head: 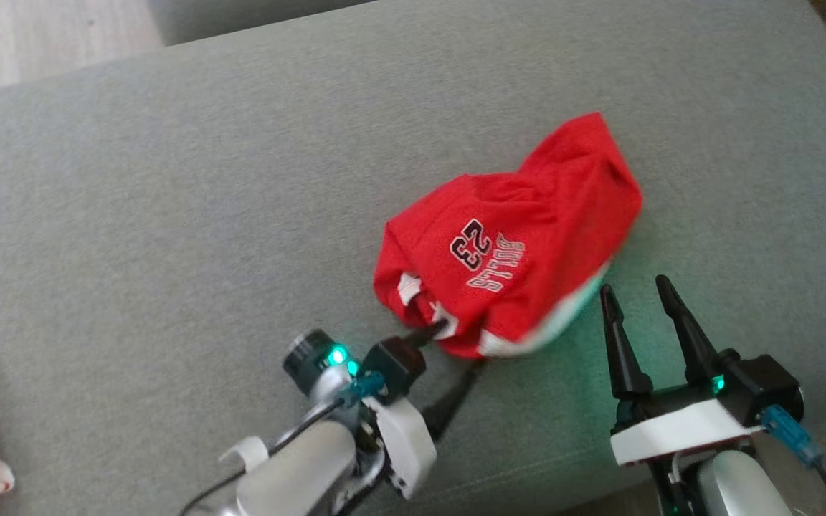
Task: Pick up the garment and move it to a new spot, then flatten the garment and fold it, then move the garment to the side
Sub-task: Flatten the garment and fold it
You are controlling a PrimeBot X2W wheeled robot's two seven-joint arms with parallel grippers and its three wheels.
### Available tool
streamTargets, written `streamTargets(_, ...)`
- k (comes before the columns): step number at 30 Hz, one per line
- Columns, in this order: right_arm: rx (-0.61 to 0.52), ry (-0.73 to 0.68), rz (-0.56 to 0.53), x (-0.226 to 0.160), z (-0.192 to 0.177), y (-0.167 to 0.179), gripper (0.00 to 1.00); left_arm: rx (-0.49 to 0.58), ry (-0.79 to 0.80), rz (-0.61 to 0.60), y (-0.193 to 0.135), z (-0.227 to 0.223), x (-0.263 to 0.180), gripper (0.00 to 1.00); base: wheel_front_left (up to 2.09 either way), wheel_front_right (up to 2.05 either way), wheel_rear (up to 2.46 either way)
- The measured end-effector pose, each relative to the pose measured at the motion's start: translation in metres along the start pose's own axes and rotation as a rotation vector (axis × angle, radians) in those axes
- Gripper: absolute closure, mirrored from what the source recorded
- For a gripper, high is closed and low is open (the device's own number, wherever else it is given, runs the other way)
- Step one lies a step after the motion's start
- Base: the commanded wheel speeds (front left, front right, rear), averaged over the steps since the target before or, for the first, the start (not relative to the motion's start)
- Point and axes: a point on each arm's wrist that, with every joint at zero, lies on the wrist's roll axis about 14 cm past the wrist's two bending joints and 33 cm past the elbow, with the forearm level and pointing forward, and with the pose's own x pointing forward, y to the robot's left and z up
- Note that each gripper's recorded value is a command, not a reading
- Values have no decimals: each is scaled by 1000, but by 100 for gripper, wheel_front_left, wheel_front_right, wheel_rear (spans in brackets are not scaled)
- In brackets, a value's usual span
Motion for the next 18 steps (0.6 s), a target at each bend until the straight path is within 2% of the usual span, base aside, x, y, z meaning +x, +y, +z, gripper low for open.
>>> streamTargets(2,-1,0,16,3,0,4,0,-99,-26,32,-5,2,-5,0,0,0,0)
streamTargets(5,-5,-10,33,4,3,9,0,-191,-74,93,0,13,-11,0,0,0,0)
streamTargets(7,-4,-24,49,4,7,14,0,-236,-76,101,-8,10,-19,0,0,0,0)
streamTargets(11,-3,-35,65,2,10,20,0,-234,-77,87,-17,10,-23,0,0,0,0)
streamTargets(18,-6,-26,59,-5,7,19,0,-161,-37,-27,-43,5,-17,0,0,0,0)
